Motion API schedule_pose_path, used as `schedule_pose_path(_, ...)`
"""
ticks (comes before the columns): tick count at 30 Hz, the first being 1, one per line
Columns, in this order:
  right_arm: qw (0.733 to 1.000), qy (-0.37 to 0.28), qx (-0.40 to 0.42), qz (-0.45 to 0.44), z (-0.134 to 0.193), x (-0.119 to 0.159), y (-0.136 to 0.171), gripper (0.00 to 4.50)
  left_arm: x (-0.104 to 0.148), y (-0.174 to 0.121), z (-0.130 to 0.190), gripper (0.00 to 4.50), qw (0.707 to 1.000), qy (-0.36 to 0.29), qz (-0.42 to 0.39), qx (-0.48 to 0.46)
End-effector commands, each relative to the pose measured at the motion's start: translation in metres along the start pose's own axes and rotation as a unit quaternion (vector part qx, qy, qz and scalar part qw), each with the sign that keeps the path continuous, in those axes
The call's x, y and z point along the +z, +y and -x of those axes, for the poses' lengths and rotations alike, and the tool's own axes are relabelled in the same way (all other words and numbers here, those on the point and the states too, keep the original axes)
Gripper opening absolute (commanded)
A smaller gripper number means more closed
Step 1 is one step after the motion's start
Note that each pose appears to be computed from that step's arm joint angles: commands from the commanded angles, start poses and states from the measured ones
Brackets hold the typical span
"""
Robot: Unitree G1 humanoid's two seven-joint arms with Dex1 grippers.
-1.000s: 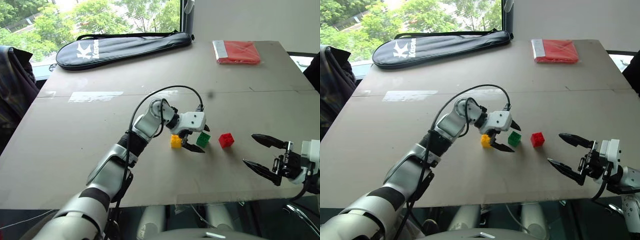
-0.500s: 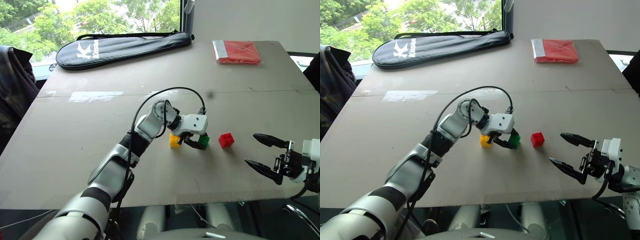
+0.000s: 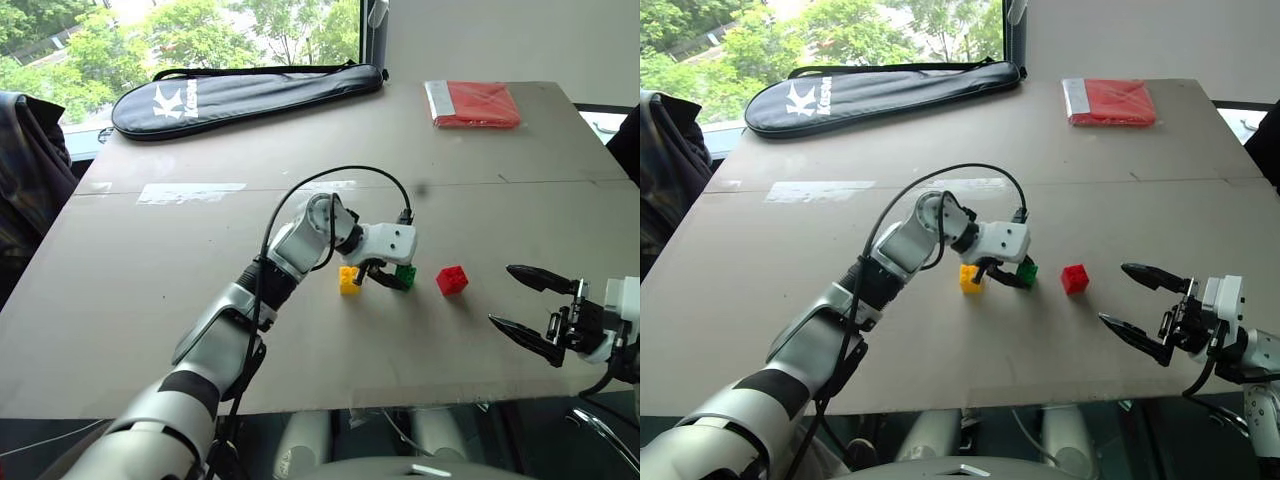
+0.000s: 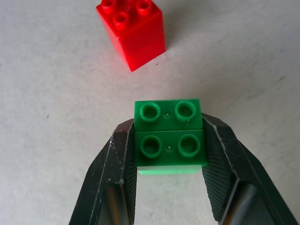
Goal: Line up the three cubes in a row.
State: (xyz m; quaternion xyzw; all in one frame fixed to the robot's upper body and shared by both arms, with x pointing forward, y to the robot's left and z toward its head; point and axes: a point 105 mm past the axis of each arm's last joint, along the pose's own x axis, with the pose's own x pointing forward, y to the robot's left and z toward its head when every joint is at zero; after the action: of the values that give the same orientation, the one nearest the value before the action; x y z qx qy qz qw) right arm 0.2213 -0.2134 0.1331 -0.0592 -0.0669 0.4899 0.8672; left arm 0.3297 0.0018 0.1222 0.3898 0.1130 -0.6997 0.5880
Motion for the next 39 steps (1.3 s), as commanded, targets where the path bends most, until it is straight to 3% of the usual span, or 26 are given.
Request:
schedule_pose_path(1, 1.000, -0.007, 0.002, 0.016, 0.001, 0.004, 0.000, 4.50, 0.004, -0.001, 0.001, 1.28, 1.000, 0.010, 0.016, 0.021)
schedule_pose_path(14, 1.000, -0.013, 0.006, 0.014, -0.006, 0.002, 0.002, 4.50, 0.014, -0.025, -0.005, 1.28, 0.996, -0.009, 0.088, 0.031)
schedule_pose_path(29, 1.000, -0.013, 0.009, 0.018, -0.010, 0.004, 0.001, 4.50, 0.003, -0.019, -0.009, 1.28, 0.993, 0.001, 0.099, 0.066)
schedule_pose_path(36, 1.000, -0.011, 0.010, 0.017, -0.010, 0.004, 0.001, 4.50, 0.003, -0.019, -0.013, 4.47, 0.993, -0.003, 0.102, 0.065)
schedule_pose_path(39, 1.000, -0.010, 0.010, 0.018, -0.010, 0.004, 0.001, 4.50, 0.003, -0.019, -0.013, 4.47, 0.993, -0.006, 0.102, 0.064)
